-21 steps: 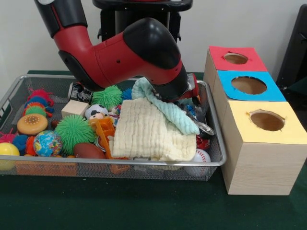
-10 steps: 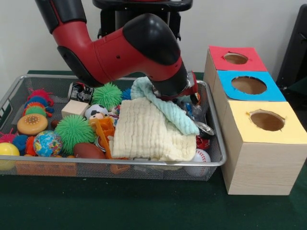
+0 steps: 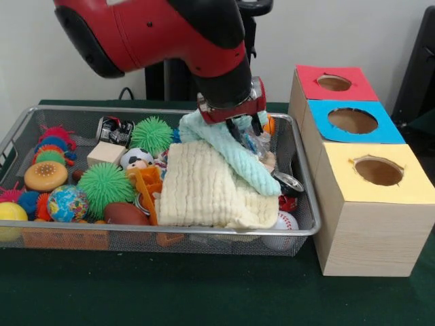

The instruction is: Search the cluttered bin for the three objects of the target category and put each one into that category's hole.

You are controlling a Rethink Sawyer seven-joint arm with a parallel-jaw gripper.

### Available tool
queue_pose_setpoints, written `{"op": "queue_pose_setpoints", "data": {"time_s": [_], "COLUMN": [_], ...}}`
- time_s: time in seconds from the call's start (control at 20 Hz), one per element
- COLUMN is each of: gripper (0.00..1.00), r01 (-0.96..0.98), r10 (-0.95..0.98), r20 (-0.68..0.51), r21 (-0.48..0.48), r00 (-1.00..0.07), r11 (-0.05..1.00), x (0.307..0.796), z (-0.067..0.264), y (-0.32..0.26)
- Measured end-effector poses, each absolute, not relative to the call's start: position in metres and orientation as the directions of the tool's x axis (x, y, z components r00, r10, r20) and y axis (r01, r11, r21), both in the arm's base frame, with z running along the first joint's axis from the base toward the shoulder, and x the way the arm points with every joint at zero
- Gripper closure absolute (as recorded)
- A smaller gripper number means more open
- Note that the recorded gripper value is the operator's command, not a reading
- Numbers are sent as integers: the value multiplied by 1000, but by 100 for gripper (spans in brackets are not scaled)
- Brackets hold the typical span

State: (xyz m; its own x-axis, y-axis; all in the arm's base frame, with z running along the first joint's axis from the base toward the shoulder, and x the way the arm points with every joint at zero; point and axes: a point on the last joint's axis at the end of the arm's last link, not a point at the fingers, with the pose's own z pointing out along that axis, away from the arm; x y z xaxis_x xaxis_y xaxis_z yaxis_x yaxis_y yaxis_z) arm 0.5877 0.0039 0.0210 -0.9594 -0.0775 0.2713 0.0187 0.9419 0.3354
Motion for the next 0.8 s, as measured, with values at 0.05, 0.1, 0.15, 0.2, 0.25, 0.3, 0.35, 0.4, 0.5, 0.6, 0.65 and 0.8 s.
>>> {"op": "queue_pose_setpoints", "data": {"time_s": [0.05,0.1,0.15,0.2,0.25,0.3,0.35,0.4,0.5,0.6,0.65,0.8], "gripper": [100,100,100,100,100,100,100,100,100,100,100,100], "r01": [15,13,10,8,6,5,6,7,11,24,27,41], "r10": [-71,-69,-62,-58,-51,-45,-40,-35,-29,-13,-8,9], "r20": [253,244,222,209,190,172,161,151,143,134,132,125], "r21": [323,318,306,299,291,282,278,274,270,265,265,259], "r00": [-965,-967,-973,-976,-980,-984,-986,-988,-989,-991,-991,-992], "r11": [946,948,952,954,957,959,961,962,963,964,964,965], "x": [591,593,598,600,605,609,612,615,617,622,623,628], "z": [28,31,38,42,47,52,56,60,64,74,76,89], "y": [-1,-3,-7,-9,-12,-15,-16,-18,-20,-23,-24,-26]}}
